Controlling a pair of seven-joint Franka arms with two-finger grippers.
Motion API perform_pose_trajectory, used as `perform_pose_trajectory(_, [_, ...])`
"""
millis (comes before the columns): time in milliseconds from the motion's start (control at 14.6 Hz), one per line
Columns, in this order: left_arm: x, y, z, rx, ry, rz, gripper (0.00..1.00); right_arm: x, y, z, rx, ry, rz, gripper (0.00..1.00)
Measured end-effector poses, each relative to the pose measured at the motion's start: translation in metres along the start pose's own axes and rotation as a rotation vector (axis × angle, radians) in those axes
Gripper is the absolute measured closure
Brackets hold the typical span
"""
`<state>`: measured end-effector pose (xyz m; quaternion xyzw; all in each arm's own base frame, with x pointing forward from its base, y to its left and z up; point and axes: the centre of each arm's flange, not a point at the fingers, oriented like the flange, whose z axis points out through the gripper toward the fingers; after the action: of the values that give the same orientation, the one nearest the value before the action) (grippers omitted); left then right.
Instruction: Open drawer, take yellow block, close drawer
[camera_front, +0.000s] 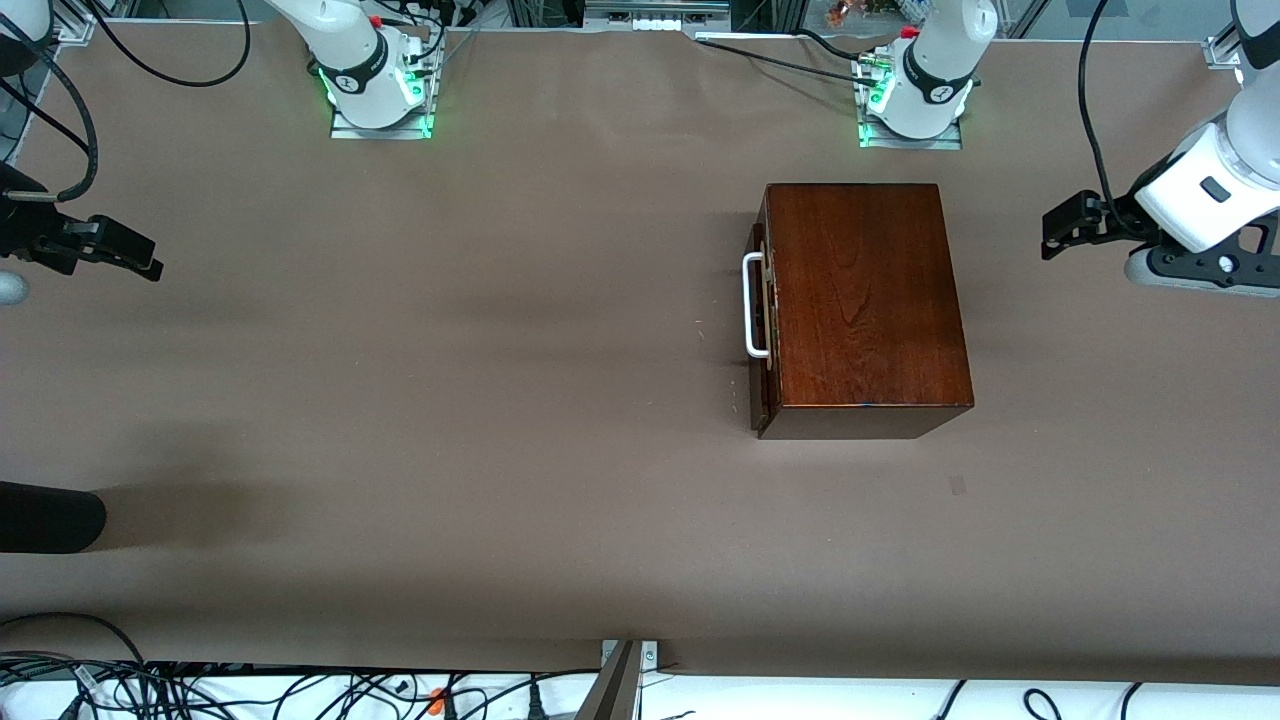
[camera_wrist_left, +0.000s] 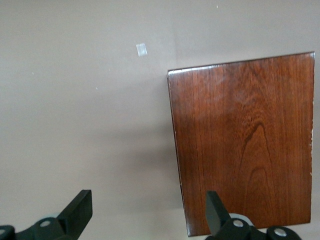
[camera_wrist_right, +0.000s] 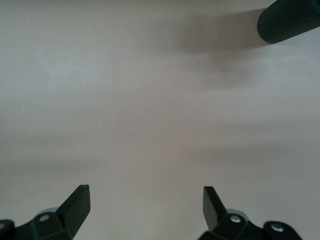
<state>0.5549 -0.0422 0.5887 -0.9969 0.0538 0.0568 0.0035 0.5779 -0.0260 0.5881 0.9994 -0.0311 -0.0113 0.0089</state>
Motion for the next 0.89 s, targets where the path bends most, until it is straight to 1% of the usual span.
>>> perform_pose_trajectory(273, [0.003, 0.025, 0.017, -0.007, -0.071, 0.045, 0.00, 0.000, 0.000, 0.000, 0.000, 0.000, 0.000, 0.00])
perform_pose_trajectory(478, [0.014, 0.073, 0.043, -0.009, -0.115, 0.129, 0.00, 0.000, 0.000, 0.000, 0.000, 0.000, 0.001, 0.00])
perform_pose_trajectory(615, [0.026, 0.112, 0.063, -0.014, -0.117, 0.157, 0.00, 0.000, 0.001, 0.000, 0.000, 0.000, 0.001, 0.00])
perform_pose_trajectory(888, [0.044, 0.183, 0.100, -0.032, -0.087, 0.172, 0.00, 0.000, 0.001, 0.000, 0.000, 0.000, 0.003, 0.00])
